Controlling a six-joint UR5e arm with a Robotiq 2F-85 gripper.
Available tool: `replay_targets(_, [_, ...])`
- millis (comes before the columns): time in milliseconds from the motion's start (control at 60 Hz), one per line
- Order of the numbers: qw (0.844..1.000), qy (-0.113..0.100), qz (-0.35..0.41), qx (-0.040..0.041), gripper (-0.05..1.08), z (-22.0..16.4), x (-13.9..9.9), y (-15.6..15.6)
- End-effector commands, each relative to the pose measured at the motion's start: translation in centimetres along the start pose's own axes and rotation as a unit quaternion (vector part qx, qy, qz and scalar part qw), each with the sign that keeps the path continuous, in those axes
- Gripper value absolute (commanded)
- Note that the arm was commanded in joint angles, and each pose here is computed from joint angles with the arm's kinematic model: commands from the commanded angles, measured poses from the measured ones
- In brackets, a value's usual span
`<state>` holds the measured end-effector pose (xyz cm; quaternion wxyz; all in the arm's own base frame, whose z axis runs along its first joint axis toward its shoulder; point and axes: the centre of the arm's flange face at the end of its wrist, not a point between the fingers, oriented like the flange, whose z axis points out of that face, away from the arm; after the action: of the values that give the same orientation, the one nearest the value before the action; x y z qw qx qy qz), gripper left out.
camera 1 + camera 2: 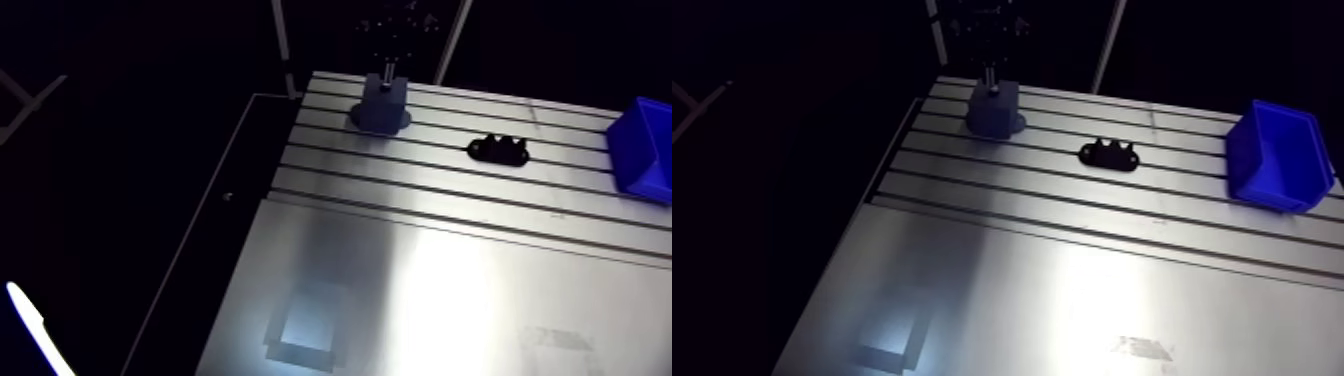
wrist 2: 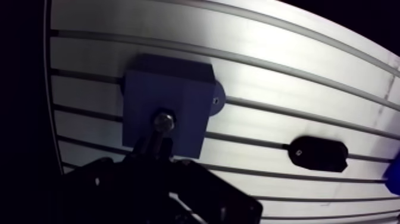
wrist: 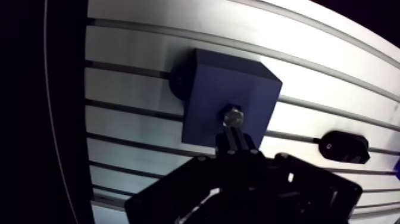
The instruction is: Pick up the M10 bolt and insert it into the hex recess until seated.
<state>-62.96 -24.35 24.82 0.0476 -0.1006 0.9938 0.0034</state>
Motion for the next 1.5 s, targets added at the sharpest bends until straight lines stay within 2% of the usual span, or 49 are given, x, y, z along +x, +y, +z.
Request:
replay_targets(17, [1.0,-0.002,0.001,-0.0003,1.07,0.2,0.0,0.0])
replay_targets(1500, [1.0,-0.009,0.001,-0.0006,1.07,1.4,0.4,0.2])
